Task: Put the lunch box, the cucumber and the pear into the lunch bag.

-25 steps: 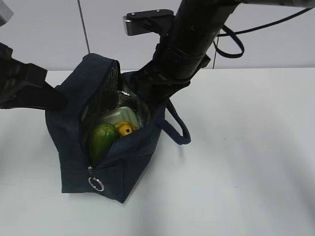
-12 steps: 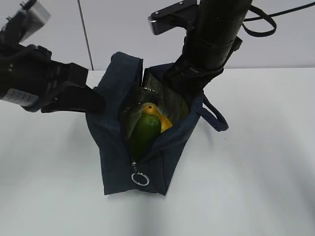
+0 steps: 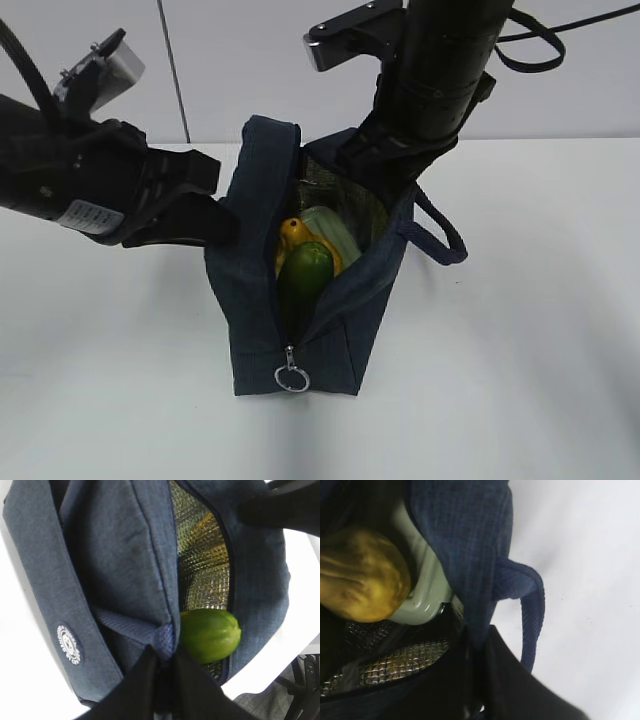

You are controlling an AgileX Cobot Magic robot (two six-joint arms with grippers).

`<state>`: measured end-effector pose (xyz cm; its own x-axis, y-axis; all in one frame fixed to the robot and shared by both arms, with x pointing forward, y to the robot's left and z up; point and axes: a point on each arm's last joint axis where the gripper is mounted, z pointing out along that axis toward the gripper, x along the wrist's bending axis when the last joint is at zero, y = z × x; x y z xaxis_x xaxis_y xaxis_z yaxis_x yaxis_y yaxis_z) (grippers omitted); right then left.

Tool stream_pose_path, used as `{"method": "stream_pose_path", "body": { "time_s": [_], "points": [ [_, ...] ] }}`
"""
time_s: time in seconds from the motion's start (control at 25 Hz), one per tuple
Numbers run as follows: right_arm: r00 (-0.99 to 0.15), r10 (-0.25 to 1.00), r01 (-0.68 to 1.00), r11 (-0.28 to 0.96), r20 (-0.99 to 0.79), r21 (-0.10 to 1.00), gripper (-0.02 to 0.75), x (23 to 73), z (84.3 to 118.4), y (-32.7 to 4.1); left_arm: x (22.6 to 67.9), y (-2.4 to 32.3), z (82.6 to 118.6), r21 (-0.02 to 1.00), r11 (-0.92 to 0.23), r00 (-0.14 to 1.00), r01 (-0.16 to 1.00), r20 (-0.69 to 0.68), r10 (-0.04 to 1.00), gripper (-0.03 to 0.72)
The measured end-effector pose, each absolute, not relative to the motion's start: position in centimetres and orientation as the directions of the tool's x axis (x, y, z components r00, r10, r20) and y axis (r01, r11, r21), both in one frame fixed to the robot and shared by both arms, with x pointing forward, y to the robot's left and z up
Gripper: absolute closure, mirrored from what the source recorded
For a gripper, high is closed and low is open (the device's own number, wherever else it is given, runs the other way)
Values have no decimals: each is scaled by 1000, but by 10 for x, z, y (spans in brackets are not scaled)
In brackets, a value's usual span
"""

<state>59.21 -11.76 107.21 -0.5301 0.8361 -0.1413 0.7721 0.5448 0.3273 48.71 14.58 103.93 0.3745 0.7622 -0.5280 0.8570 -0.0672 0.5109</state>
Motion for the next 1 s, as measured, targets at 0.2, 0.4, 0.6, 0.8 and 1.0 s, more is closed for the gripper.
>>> {"method": "stream_pose_path", "body": {
  "time_s": [0.2,0.4,0.6,0.8,1.0],
  "points": [
    [-511,851,787,520,-121,332,671,592,1072,-117,488,145,1039,508,-62,370,859,-533,761,663],
    [-493,862,793,500,-114,348,439,593,1073,-116,488,145,1040,503,-46,360,863,-548,755,528],
    [-470,876,804,474,-105,360,344,592,1076,-117,488,144,1040,504,-45,360,863,-550,753,299],
    [-465,879,791,465,-104,397,336,585,1092,-121,480,148,1052,559,-93,432,824,-513,742,221],
    [-459,883,784,457,-103,420,336,573,1113,-128,465,158,1069,652,-244,577,718,-360,733,218]
  ]
}}
